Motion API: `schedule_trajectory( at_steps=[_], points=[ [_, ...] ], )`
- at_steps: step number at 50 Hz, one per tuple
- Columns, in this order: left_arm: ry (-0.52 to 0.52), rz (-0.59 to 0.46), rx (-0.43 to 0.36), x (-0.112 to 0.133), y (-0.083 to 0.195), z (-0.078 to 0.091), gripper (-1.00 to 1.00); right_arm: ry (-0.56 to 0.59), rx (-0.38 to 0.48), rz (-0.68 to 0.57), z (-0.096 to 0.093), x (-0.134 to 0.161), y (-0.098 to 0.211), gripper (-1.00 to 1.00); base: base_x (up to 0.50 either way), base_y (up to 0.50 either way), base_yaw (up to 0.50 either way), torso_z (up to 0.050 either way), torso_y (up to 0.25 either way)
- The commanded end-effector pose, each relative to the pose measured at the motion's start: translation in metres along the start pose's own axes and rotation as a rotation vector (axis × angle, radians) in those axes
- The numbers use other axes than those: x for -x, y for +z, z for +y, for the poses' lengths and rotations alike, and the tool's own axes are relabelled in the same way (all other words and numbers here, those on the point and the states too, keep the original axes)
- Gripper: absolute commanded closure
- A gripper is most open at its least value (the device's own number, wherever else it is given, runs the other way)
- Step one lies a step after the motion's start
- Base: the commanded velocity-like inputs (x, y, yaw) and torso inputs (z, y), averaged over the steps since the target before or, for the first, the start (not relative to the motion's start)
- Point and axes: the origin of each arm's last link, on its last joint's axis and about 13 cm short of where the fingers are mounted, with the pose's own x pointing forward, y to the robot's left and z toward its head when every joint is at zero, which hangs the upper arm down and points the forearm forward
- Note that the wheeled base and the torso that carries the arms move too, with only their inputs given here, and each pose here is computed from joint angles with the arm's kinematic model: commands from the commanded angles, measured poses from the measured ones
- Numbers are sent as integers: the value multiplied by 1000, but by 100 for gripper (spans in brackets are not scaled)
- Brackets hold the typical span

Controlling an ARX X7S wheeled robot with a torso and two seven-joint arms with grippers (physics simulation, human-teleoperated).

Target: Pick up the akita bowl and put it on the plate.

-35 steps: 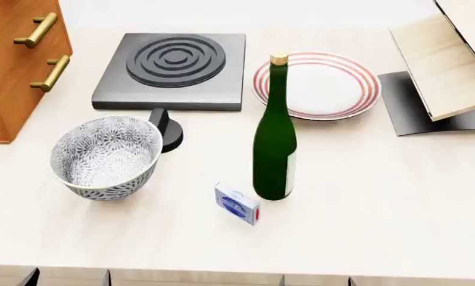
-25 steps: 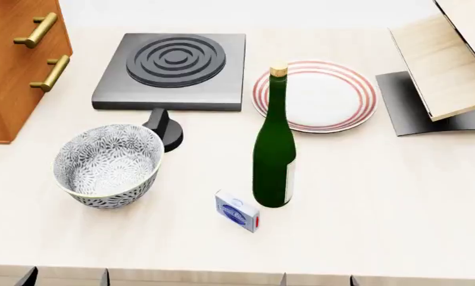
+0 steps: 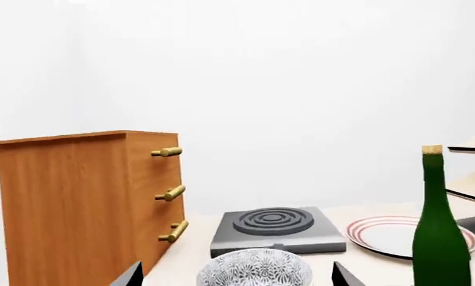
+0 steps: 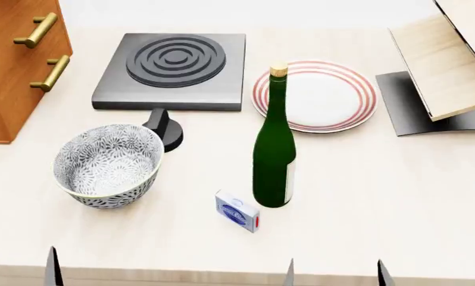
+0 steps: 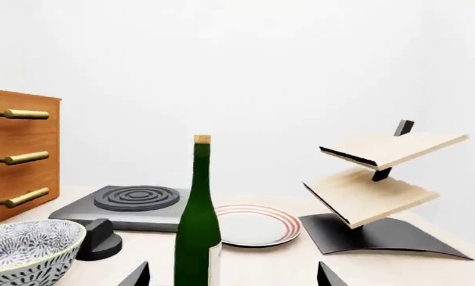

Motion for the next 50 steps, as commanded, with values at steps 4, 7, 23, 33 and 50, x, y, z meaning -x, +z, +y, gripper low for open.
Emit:
schedule_trajectory(
  at_steps=[4,7,23,33,50],
  points=[
    [14,-190,-41,25,51,3,-100,-5,37,-191,-1,29,51,-100,0,0,0,0,0],
    [15,-214,-43,29,57,4,-100,4,43,-211,0,31,55,-100,0,0,0,0,0],
    [28,-242,-53,29,59,5,-100,-2,46,-240,0,35,59,-100,0,0,0,0,0],
    [109,-244,-44,23,58,18,-100,-59,42,-242,-9,30,60,-100,0,0,0,0,0],
    [152,-244,-45,22,58,25,-100,-86,40,-234,-12,27,59,-100,0,0,0,0,0]
  ],
)
